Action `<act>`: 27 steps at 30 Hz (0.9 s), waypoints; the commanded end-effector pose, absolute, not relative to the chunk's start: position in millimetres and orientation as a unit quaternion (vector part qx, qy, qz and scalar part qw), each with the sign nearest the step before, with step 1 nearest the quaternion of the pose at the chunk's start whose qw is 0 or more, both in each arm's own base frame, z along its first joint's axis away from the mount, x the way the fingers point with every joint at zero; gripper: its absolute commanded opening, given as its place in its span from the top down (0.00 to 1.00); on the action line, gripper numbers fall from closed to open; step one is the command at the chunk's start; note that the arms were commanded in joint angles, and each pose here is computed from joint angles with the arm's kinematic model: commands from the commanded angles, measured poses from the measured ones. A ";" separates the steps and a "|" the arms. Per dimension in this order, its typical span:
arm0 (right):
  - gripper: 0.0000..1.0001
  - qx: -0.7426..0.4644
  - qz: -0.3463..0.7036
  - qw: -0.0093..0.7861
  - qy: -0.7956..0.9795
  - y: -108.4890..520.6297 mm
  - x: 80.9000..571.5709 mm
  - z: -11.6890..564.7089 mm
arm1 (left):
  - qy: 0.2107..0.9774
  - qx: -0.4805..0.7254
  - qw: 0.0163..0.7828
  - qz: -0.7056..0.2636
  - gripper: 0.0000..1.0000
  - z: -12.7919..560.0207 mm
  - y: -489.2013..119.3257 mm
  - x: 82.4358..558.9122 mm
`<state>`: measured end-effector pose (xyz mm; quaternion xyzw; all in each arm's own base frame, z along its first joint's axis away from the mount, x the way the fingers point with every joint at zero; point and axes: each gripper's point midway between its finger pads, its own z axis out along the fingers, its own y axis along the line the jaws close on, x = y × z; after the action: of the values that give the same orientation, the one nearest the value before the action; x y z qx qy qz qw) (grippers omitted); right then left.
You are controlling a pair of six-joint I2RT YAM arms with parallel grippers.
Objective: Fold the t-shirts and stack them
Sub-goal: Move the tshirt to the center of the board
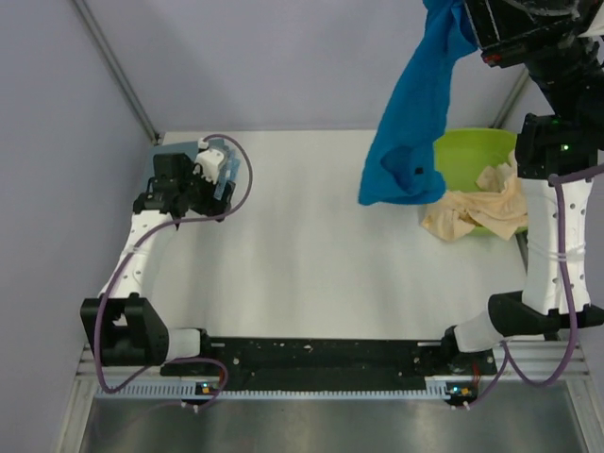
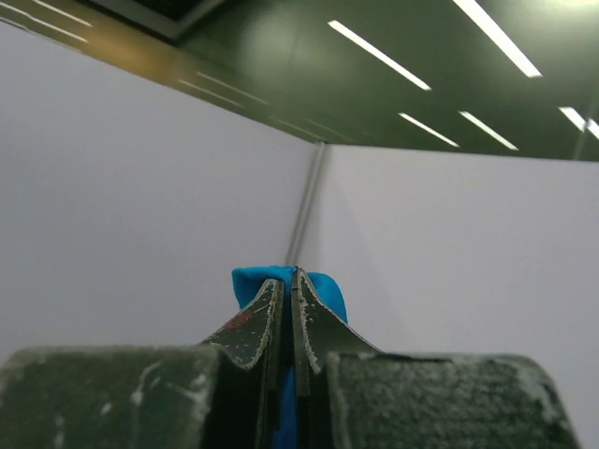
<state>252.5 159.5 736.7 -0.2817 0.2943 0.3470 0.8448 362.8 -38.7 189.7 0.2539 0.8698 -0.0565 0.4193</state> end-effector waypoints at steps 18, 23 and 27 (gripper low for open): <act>0.55 -0.084 0.370 0.589 0.714 197.5 610.4 362.9 | 0.871 0.122 0.459 0.122 0.01 217.3 58.3 388.2; 0.01 -0.029 0.142 0.507 0.850 133.1 610.0 259.4 | 0.869 0.164 0.461 0.071 0.01 209.9 34.6 386.5; 0.01 0.002 0.034 0.459 0.888 97.6 540.6 227.5 | 0.870 0.224 0.438 0.027 0.01 197.8 -1.1 383.2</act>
<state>609.2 141.2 134.5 0.0183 0.8944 0.1819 0.4082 381.5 36.4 202.8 0.1585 0.8797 0.0761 0.4419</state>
